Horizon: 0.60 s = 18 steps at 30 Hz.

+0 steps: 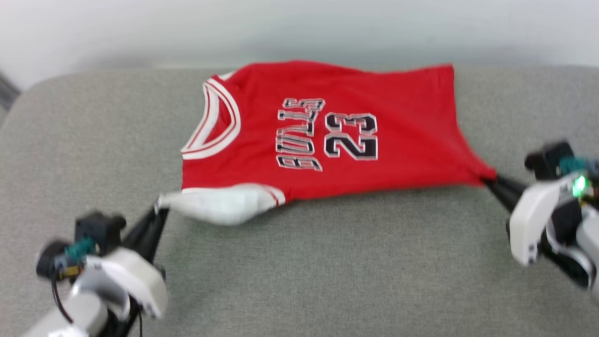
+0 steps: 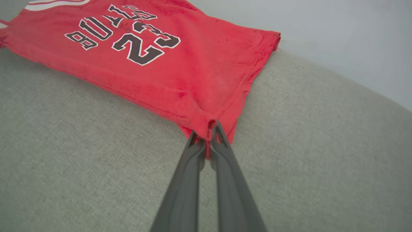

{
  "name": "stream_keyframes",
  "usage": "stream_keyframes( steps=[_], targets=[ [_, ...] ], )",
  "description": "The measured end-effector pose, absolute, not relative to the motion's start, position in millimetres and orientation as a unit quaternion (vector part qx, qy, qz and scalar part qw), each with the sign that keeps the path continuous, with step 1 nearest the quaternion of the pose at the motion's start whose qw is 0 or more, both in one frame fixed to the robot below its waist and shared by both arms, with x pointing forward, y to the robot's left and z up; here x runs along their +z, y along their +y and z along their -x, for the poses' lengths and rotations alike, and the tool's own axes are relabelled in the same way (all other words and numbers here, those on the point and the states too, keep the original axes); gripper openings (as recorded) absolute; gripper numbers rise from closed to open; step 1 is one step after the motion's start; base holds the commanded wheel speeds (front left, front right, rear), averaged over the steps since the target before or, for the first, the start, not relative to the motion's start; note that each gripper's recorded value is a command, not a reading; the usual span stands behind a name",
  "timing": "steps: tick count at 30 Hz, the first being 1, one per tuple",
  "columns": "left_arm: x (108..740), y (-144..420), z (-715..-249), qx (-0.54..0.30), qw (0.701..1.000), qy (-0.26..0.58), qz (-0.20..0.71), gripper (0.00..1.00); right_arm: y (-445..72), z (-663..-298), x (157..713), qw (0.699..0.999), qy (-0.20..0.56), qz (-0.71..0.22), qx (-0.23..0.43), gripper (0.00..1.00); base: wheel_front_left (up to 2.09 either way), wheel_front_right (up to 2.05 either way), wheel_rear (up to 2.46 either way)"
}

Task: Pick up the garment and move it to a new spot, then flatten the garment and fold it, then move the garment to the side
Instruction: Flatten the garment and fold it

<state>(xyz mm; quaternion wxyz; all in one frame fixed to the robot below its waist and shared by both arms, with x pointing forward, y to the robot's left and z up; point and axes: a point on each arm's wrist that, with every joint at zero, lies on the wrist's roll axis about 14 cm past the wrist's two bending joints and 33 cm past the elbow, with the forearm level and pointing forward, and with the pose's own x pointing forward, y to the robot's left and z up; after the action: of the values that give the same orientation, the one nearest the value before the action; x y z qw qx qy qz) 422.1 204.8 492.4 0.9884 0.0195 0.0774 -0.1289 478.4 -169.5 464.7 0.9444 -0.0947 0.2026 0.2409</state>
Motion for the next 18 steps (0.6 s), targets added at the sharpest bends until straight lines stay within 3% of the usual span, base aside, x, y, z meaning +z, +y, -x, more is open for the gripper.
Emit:
stream_keyframes(
  steps=[10,18],
  targets=[
    [435,199,-303,-0.103,0.974,0.198,0.044,0.00,-192,-387,426,0.933,0.263,0.075,0.235,0.00,0.00,0.00,0.00],
    [405,197,-235,-0.072,0.957,0.264,0.096,0.00,-207,-333,408,0.929,0.294,0.054,0.220,0.00,0.00,0.00,0.00]
  ],
)
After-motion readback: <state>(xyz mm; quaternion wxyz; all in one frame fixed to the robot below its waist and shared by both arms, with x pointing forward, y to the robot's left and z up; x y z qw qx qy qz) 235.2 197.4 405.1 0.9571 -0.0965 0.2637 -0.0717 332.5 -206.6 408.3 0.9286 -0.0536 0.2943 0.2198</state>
